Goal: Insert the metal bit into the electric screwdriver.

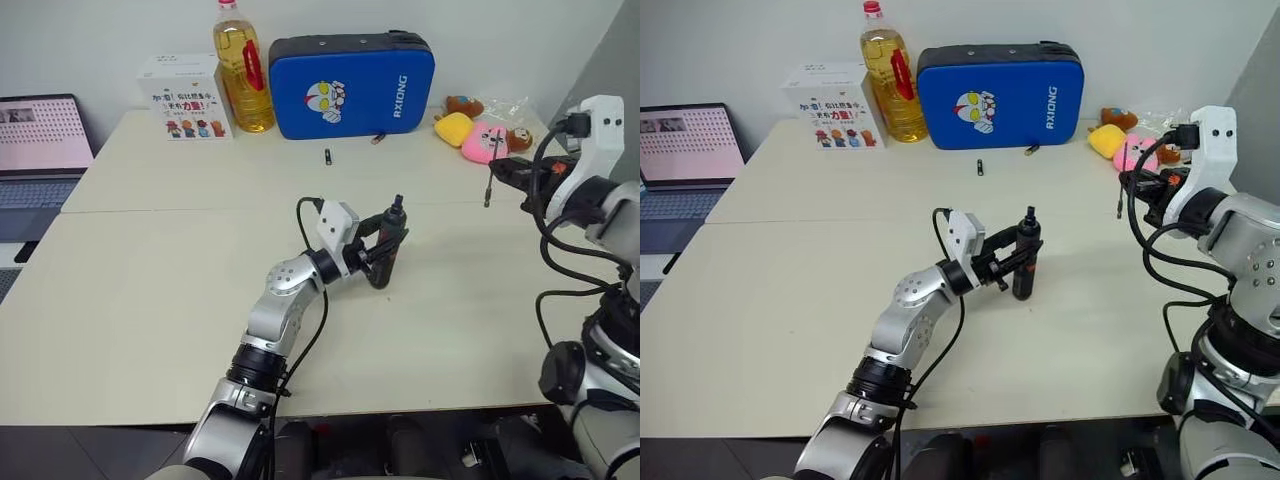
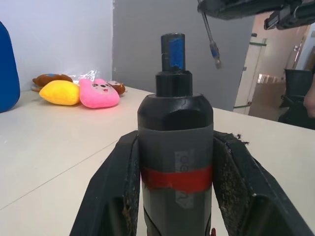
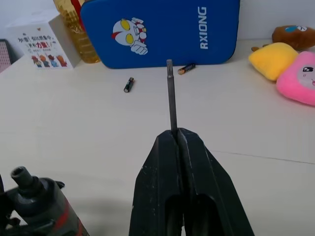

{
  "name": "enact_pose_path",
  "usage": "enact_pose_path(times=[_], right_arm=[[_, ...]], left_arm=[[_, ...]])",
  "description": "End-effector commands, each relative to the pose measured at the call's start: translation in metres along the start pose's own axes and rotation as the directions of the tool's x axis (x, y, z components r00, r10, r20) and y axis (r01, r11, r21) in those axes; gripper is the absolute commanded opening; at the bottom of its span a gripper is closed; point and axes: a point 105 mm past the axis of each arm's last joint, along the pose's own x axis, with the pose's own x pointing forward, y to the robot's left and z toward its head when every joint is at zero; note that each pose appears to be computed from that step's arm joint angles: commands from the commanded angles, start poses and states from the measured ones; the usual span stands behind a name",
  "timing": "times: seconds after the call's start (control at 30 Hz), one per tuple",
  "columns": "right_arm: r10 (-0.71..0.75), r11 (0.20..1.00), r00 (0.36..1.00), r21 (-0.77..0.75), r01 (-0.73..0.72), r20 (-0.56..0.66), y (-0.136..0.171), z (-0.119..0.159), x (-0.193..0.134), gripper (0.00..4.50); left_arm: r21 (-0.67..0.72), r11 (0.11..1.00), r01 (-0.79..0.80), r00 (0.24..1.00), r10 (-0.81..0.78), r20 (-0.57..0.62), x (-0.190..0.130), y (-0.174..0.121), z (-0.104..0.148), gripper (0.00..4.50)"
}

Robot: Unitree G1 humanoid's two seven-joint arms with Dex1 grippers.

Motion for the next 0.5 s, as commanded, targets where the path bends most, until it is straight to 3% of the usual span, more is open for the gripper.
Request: enact_pose_path(times=[0.03,0.5], right_arm=[[-0.013,1.000,0.990,0.026,0.009,0.144,0.013,0.025,-0.004,0.03],[0.043,0.990,0.968,0.116,-0.074,0.249,0.037,0.028,0.002,0.03]], left_arm=[[0.032,0.999,0.010,0.990,-0.015,0.143,0.020,-0.008,0.033,1.69],[0.053,0.998,0.032,0.988,-0.040,0.148,0.043,-0.025,0.026,1.69]])
